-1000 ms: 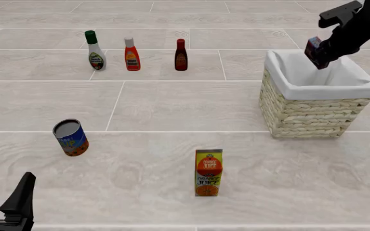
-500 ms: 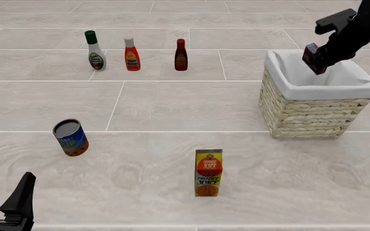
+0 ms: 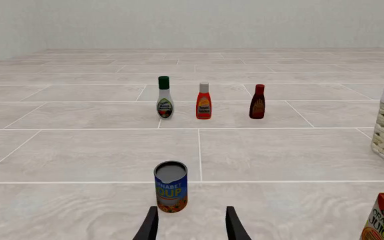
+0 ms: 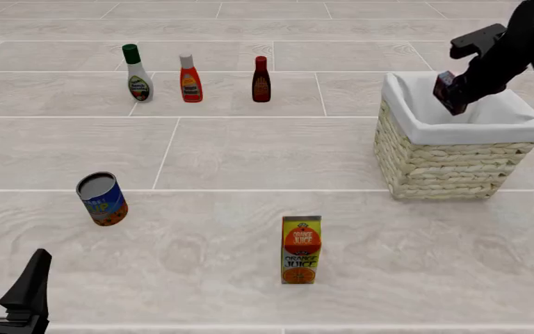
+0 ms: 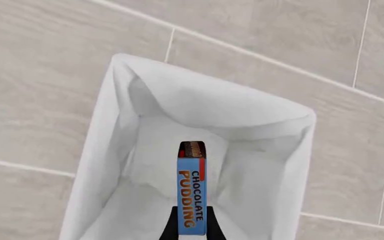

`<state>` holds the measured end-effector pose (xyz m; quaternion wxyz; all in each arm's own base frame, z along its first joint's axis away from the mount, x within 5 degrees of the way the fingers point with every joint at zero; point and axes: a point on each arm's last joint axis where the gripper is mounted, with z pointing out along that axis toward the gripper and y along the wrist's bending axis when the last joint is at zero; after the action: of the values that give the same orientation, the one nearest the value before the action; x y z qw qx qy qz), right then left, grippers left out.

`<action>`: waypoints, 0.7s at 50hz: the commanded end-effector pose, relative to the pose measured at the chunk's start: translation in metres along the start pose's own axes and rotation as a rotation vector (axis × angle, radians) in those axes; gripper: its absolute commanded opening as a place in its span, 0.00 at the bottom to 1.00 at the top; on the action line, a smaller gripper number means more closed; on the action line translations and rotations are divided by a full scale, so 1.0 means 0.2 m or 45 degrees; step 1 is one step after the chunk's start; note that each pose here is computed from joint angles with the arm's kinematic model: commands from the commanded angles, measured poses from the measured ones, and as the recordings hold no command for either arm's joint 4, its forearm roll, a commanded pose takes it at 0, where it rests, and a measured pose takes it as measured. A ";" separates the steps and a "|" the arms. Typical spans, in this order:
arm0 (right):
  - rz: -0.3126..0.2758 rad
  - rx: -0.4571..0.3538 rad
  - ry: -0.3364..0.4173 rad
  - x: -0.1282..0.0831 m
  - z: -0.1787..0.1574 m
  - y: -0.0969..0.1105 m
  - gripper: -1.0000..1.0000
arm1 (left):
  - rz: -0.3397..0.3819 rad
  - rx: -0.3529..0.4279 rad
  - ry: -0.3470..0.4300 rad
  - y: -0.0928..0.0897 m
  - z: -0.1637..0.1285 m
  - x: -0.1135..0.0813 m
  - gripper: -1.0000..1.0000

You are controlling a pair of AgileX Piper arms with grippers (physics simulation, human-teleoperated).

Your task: Pick the chocolate pudding and place it in the basket.

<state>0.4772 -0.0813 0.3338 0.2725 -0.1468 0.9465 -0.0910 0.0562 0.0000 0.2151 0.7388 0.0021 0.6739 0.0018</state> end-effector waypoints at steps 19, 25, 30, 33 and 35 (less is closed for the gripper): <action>0.021 -0.014 0.040 0.02 0.11 -0.01 0.00 | -0.001 0.000 0.001 0.00 0.00 0.00 1.00; 0.027 -0.018 0.042 0.01 0.13 0.00 0.00 | -0.001 0.000 0.001 0.00 0.00 0.00 1.00; 0.028 -0.022 0.050 0.02 0.16 0.00 0.00 | -0.001 0.000 0.001 0.00 0.00 0.00 1.00; 0.026 -0.023 0.053 0.02 0.18 0.00 0.00 | -0.001 0.000 0.001 0.00 0.00 0.00 1.00; 0.027 -0.026 0.056 0.02 0.19 0.00 0.00 | -0.001 0.000 0.001 0.00 0.00 0.00 1.00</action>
<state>0.4914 -0.0845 0.3084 0.2559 -0.1441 0.9521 -0.0849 0.0562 0.0000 0.2151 0.7388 0.0021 0.6740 0.0018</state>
